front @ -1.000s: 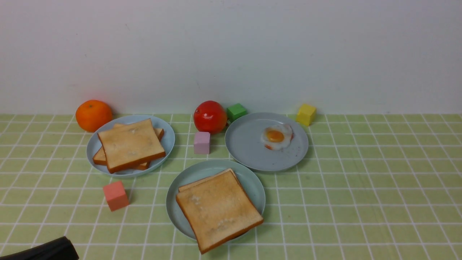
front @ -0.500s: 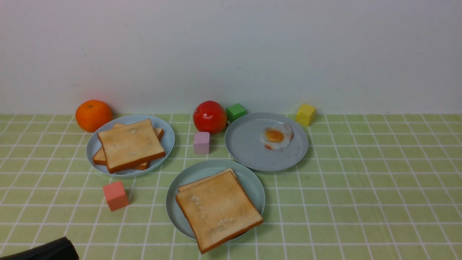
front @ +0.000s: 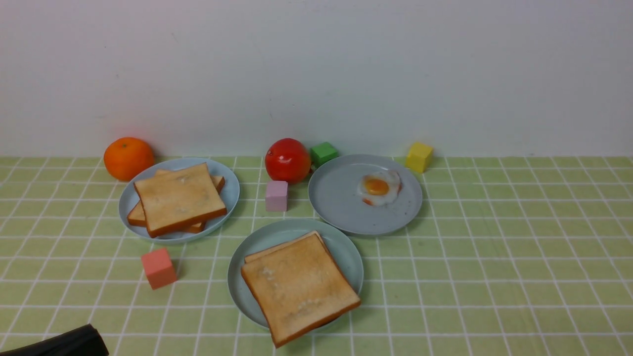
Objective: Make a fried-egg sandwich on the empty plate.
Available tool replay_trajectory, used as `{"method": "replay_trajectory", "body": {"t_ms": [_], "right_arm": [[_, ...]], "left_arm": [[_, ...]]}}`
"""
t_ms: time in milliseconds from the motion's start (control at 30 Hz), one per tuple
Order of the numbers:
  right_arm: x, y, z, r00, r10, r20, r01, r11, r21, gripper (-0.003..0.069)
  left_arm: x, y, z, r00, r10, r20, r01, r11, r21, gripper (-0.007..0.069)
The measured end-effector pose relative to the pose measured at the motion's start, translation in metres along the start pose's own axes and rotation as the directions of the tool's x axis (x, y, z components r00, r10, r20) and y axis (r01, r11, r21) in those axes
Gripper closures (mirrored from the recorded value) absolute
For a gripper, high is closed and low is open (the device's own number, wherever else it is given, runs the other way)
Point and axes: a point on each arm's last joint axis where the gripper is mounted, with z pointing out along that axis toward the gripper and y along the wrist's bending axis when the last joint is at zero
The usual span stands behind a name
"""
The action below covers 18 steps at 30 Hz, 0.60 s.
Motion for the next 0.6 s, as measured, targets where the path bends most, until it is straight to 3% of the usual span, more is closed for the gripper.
{"method": "replay_trajectory", "body": {"t_ms": [600], "right_arm": [[0.0011,-0.0002,-0.0003,1.0,0.001,-0.016,-0.001,1.0,0.004,0.0664]], "left_arm": [[0.0001,0.0,0.0,1.0,0.0,-0.001,0.0,1.0,0.0,0.0624]]}}
